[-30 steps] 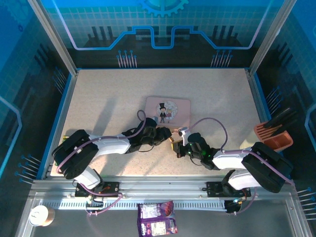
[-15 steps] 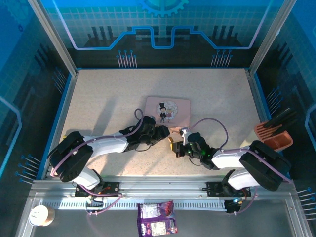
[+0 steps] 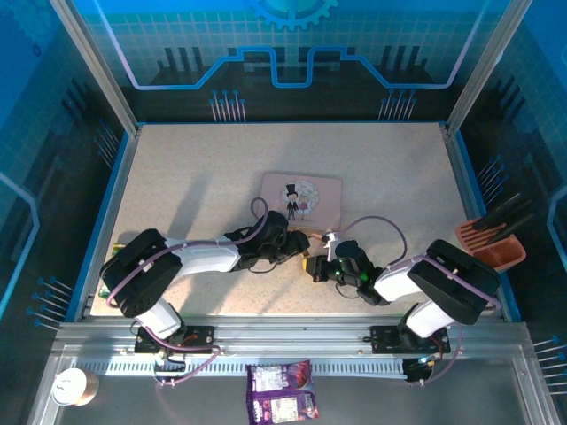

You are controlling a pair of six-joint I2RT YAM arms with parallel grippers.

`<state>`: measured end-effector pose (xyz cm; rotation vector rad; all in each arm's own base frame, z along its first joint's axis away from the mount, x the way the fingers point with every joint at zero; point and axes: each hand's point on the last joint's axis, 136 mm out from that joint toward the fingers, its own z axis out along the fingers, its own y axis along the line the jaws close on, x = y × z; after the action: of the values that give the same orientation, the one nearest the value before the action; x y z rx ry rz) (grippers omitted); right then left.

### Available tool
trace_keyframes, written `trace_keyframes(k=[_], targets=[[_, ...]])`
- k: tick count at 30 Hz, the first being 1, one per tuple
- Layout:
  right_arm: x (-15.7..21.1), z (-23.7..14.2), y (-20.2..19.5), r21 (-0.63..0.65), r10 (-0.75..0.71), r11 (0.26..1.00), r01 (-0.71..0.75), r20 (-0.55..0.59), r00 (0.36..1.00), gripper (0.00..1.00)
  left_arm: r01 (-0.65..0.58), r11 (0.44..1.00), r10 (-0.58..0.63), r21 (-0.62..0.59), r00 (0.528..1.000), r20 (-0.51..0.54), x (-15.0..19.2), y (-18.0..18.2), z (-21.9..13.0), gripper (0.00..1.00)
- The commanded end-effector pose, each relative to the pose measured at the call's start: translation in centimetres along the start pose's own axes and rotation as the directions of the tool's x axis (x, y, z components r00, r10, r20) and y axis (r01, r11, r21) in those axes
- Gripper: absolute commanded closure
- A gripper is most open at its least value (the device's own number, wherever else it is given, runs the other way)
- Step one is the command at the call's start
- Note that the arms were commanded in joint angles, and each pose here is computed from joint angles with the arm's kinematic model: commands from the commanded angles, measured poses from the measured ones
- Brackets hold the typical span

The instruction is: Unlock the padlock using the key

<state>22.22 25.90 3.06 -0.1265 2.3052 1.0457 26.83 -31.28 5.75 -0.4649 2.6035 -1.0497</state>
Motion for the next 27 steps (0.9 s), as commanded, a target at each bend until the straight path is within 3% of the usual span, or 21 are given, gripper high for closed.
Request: trace_keyframes(k=[1, 18, 24, 27], targets=[[-0.9, -0.2, -0.3, -0.012, 0.061, 0.998, -0.06, 0.055, 0.997, 1.0, 0.0, 1.0, 0.0, 0.003, 1.0, -0.028, 0.3, -0.7, 0.5, 0.52], [-1.6, -0.7, -1.3, 0.042, 0.025, 0.999, -0.028, 0.077, 0.997, 1.0, -0.002, 1.0, 0.001, -0.028, 0.999, -0.041, 0.7, 0.1, 0.7, 0.94], [-2.0, -1.7, -1.9, 0.131, -0.12, 0.985, 0.111, 0.062, 0.991, 0.6, 0.015, 0.999, -0.015, -0.037, 1.0, -0.023, 0.1, -0.1, 0.0, 0.98], [-2.3, -2.2, -1.5, 0.147, -0.219, 0.966, 0.211, 0.046, 0.975, 0.52, 0.023, 0.999, -0.023, -0.038, 1.0, -0.009, -0.4, -0.4, -0.3, 0.98]])
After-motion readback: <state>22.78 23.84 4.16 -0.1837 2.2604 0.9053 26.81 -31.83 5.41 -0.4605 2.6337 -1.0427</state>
